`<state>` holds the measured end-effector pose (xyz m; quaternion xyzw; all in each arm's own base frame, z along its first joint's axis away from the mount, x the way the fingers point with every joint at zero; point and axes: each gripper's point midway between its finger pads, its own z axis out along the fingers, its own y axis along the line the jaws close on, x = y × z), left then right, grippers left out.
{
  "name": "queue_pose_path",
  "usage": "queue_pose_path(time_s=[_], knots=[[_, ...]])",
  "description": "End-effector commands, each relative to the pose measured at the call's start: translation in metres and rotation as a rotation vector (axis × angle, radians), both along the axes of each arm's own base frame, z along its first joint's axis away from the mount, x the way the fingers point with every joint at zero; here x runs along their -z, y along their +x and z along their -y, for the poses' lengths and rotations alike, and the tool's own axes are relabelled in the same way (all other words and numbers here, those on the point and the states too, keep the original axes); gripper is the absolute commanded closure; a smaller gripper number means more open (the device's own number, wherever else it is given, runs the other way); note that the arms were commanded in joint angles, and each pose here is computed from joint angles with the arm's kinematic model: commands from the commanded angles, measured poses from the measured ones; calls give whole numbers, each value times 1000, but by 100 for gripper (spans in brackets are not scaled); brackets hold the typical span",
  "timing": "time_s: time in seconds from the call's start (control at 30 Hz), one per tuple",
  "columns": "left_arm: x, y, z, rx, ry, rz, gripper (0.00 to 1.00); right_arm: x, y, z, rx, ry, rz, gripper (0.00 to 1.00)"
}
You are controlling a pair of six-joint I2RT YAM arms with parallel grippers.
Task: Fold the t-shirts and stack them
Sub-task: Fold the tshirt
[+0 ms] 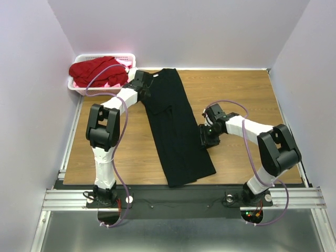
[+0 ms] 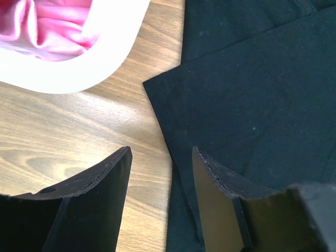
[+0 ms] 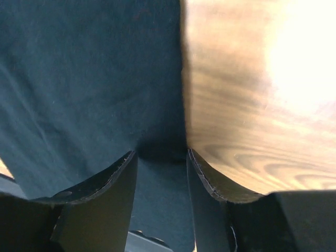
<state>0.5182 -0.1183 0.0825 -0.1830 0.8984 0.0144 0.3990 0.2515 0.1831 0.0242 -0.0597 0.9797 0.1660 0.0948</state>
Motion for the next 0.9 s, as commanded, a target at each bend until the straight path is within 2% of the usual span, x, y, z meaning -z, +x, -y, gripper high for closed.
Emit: queue_pose_path(time_s=[0.0,0.2,0.37,0.43,0.5,0.6,0.67,0.73,0.83,0.87], knots=[[-23,18,-4,-19,14,71,39,16,-42,15,49,-34,-113,51],[-9,22,-2,-2,33,41,39,20,-85,28,124,-45,-220,51],[4,25,-2,18,56,10,39,17,-96,40,169,-85,-231,52],[5,23,-2,21,59,-1,39,18,-100,43,175,-98,-239,55],[1,21,1,32,43,3,39,8,-91,41,151,-83,-183,57],[-13,11,3,49,35,15,39,-25,-57,31,121,-38,-34,57],[-26,-2,0,49,32,24,37,-43,-42,25,109,-18,16,57],[-31,-19,0,51,30,8,35,-46,-41,21,94,-6,5,57],[-49,-62,12,87,5,-16,31,-41,-43,22,103,-17,-19,56],[-34,-84,15,106,12,-65,30,-39,-44,23,108,-26,-24,56]])
